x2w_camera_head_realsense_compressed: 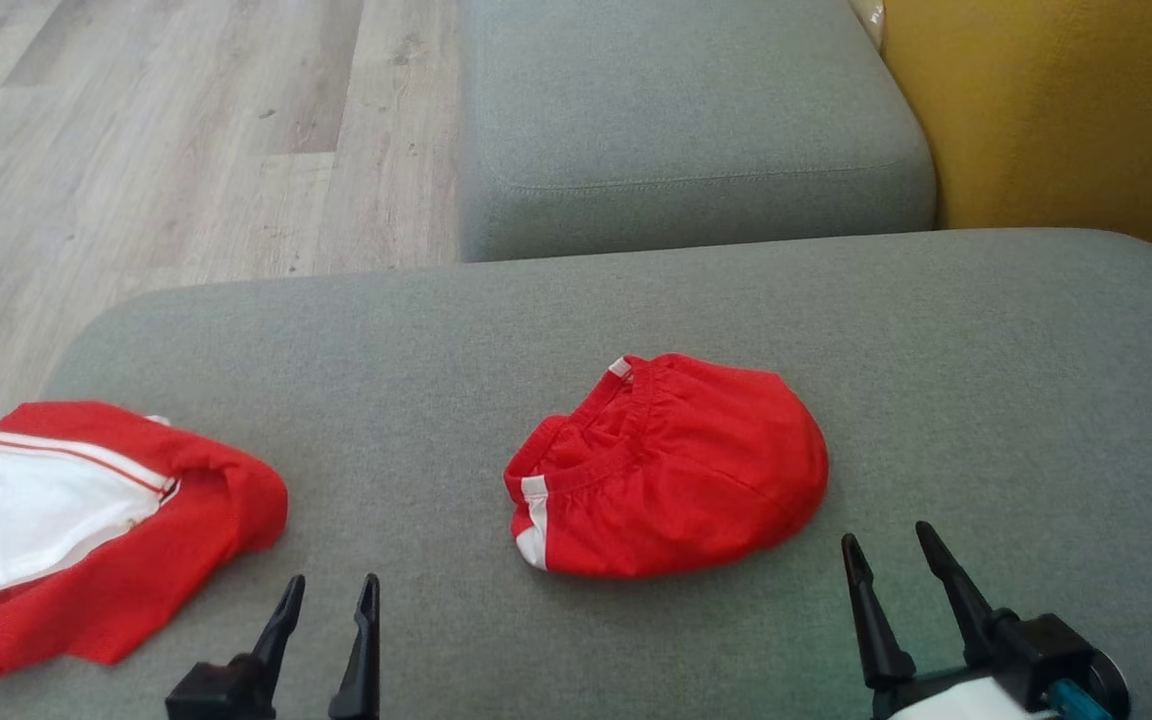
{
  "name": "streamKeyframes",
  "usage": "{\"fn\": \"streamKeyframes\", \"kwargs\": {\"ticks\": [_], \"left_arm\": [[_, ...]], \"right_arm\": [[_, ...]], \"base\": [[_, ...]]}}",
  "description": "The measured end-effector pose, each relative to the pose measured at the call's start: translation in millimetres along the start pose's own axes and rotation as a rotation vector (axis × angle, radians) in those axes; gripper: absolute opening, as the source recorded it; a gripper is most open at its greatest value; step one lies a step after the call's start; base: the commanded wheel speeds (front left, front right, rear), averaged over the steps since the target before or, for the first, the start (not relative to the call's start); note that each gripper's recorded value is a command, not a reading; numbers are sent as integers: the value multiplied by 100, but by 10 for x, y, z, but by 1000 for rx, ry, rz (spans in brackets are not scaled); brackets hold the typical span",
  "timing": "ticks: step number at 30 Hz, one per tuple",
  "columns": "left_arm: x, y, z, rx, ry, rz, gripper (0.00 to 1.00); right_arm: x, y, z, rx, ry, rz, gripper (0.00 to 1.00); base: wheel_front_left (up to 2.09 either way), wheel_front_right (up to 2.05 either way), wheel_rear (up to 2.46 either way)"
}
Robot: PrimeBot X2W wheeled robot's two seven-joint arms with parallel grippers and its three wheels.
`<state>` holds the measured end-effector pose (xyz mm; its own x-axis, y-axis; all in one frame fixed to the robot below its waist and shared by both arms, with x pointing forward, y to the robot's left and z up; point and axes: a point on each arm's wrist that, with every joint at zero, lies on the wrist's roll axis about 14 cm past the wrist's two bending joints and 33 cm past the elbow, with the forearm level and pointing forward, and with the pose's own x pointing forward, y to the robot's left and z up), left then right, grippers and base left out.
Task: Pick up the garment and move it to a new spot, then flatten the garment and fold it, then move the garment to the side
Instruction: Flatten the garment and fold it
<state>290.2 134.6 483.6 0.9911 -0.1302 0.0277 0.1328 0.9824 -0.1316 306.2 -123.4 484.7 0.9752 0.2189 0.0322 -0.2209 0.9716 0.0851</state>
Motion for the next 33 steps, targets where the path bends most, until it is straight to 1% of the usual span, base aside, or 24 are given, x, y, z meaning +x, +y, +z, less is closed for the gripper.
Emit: {"fn": "streamKeyframes", "kwargs": {"ticks": [14, 18, 22, 25, 26, 27, 29, 33], "left_arm": [[40, -106, -90, 2, 32, -34, 100], [156, -275, -96, 15, 38, -119, 100], [356, -431, -133, 75, 54, -204, 100], [539, -630, -197, 99, 80, -293, 100], [596, -704, -228, 125, 91, -330, 100], [712, -804, -308, 184, 119, -392, 100], [785, -886, -448, 282, 164, -479, 100], [948, -895, -628, 415, 228, -567, 100]], "right_arm": [[-25, -38, -32, -6, 11, -14, 100], [-9, -48, -57, -8, 21, -16, 100], [53, -51, -83, -9, 33, -13, 100], [132, -52, -82, -11, 36, -8, 100], [150, -65, -88, 0, 38, -12, 100], [186, -86, -103, 17, 43, -19, 100], [226, -79, -106, 17, 45, -15, 100], [299, -57, -85, 16, 40, -4, 100]], "base": [[0, 0, 0], [0, 0, 0], [0, 0, 0], [0, 0, 0], [0, 0, 0], [0, 0, 0], [0, 0, 0], [0, 0, 0]]}}
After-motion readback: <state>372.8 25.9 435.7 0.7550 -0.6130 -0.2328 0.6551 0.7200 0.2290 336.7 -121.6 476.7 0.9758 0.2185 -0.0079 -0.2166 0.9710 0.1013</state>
